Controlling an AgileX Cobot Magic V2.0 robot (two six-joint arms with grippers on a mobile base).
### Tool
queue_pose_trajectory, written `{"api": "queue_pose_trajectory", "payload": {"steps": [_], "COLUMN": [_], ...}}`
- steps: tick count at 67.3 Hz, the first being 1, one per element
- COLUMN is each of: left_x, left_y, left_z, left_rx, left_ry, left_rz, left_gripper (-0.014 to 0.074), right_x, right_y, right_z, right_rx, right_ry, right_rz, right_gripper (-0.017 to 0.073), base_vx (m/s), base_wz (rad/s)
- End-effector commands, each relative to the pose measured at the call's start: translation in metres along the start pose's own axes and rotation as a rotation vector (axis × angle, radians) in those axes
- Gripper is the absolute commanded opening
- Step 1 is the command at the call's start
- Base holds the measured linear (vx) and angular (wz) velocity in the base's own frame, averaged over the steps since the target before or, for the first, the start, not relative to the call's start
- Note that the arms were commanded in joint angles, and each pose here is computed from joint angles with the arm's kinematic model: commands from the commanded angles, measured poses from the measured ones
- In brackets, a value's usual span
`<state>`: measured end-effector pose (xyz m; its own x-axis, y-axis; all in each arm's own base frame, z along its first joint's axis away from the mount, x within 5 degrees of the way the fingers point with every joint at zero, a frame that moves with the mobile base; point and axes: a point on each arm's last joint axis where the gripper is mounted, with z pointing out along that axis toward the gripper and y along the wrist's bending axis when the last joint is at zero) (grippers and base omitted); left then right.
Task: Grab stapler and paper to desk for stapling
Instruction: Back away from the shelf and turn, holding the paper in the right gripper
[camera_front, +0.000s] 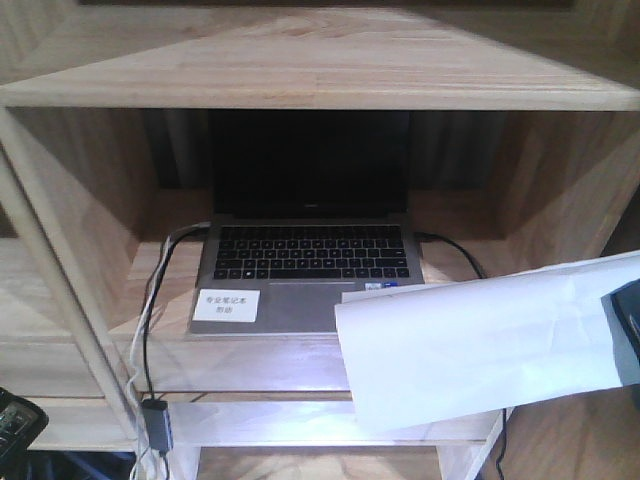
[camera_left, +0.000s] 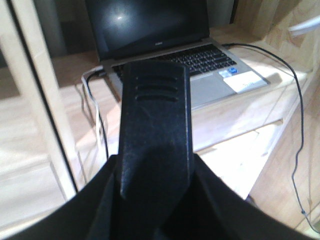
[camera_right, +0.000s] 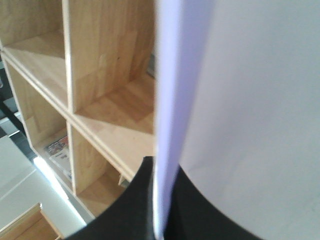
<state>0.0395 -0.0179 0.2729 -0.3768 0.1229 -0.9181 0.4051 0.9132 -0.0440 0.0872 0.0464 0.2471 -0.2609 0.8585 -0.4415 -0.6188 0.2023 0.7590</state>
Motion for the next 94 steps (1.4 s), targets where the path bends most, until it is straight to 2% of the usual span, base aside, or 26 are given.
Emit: {"api": "queue_pose_trajectory", "payload": {"steps": [1, 94], "left_x": [-0.0178, -0.0178], "left_y": [-0.0011, -0.0011], "left_z": [-0.0052, -0.0052], "left_rx": [0.009, 0.009], "left_ry": [-0.123, -0.123], "left_rz": [-0.004, -0.004], "left_gripper": [-0.0006, -0.0006], "right_x": [-0.0004, 0.0005], "right_y": [0.0114, 0.0116], "right_z": [-0.0062, -0.0062], "right_rx": [-0.152, -0.154], "right_ry": [-0.034, -0.024], "right_rz": [0.008, 0.005], "right_gripper": [-0.0001, -0.0001], "base_vx": [-0.1, -0.12], "base_wz": [0.09, 0.0]}}
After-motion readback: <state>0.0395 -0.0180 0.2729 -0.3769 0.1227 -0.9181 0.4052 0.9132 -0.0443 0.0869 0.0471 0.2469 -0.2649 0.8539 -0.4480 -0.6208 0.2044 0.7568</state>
